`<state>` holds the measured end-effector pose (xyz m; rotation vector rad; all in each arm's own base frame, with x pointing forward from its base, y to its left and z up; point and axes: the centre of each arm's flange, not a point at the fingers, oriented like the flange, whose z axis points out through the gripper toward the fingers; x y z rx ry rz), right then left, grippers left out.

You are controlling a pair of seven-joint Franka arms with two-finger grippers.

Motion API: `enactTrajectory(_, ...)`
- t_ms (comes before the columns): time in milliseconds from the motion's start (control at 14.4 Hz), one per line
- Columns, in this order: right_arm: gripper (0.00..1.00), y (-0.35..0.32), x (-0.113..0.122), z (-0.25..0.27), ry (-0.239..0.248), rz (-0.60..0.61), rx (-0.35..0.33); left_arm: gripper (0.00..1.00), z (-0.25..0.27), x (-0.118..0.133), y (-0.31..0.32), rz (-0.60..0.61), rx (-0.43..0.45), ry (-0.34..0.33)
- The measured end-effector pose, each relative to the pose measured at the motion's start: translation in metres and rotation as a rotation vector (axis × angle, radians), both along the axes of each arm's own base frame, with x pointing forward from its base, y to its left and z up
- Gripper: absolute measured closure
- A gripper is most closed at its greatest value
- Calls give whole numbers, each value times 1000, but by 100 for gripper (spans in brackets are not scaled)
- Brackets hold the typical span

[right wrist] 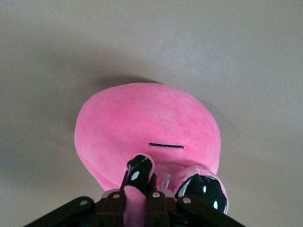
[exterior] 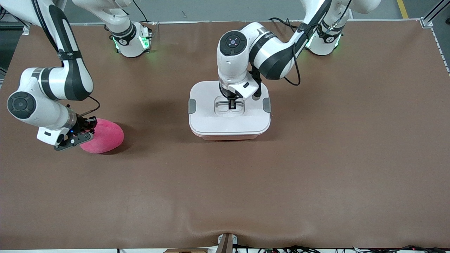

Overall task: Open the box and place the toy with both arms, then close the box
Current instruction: 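Lift the lid with the left gripper while the right gripper lifts the toy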

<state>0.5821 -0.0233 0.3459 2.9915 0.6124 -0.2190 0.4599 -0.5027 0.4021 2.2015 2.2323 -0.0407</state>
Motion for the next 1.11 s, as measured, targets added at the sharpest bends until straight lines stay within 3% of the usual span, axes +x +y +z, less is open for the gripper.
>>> enactTrajectory(348,86,7,11,24,-23,10,-2,93,13,25,34,2,20,10)
enactTrajectory(765,86,36,20,64,-5,48,-8,93,21,70,92,30,18,1)
enactTrajectory(1112,86,128,19,101,-8,191,-9,93,26,96,144,6,22,2)
